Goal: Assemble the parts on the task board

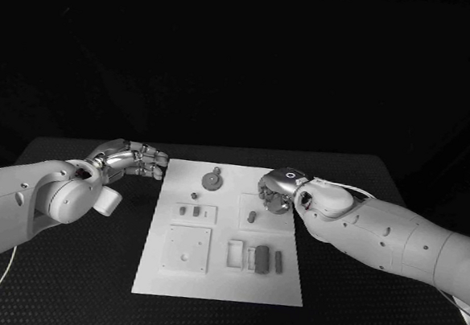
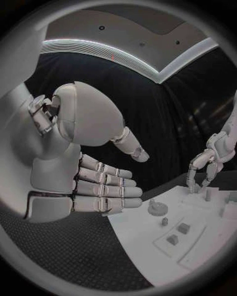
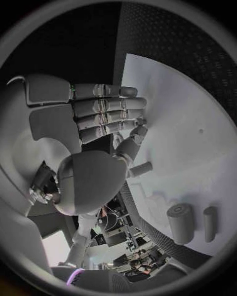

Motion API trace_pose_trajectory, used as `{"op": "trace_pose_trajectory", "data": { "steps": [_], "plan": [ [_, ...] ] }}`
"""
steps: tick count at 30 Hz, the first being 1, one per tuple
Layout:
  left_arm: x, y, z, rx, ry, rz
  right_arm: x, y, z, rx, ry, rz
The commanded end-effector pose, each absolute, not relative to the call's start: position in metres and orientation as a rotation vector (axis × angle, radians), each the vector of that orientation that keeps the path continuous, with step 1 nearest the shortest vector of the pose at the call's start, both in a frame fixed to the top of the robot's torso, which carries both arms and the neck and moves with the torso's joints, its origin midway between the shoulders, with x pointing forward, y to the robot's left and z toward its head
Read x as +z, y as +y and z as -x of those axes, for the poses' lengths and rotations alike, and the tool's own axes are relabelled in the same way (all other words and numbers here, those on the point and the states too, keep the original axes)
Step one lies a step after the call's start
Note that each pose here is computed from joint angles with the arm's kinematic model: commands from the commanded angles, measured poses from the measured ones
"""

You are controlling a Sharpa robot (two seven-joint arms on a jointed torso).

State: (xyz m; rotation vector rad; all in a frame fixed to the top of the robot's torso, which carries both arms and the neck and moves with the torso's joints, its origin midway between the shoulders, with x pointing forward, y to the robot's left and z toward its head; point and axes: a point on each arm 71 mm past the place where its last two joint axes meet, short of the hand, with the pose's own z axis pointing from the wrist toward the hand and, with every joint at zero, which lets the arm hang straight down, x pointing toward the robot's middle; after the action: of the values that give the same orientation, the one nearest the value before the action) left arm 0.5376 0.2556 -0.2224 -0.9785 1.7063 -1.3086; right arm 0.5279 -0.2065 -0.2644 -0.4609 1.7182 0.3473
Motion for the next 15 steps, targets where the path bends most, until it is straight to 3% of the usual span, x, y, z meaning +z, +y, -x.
{"op": "trace_pose_trajectory", "data": {
  "steps": [1, 15],
  "plan": [
    [-0.2213, 0.2537, -0.5373, -1.329, 1.712, 0.976, -0.2848, -0.2041, -0.5184, 0.305, 1.795, 0.535],
    [-0.2213, 0.2543, -0.5373, -1.326, 1.712, 0.974, -0.2876, -0.2040, -0.5139, 0.275, 1.762, 0.551]
  ]
}}
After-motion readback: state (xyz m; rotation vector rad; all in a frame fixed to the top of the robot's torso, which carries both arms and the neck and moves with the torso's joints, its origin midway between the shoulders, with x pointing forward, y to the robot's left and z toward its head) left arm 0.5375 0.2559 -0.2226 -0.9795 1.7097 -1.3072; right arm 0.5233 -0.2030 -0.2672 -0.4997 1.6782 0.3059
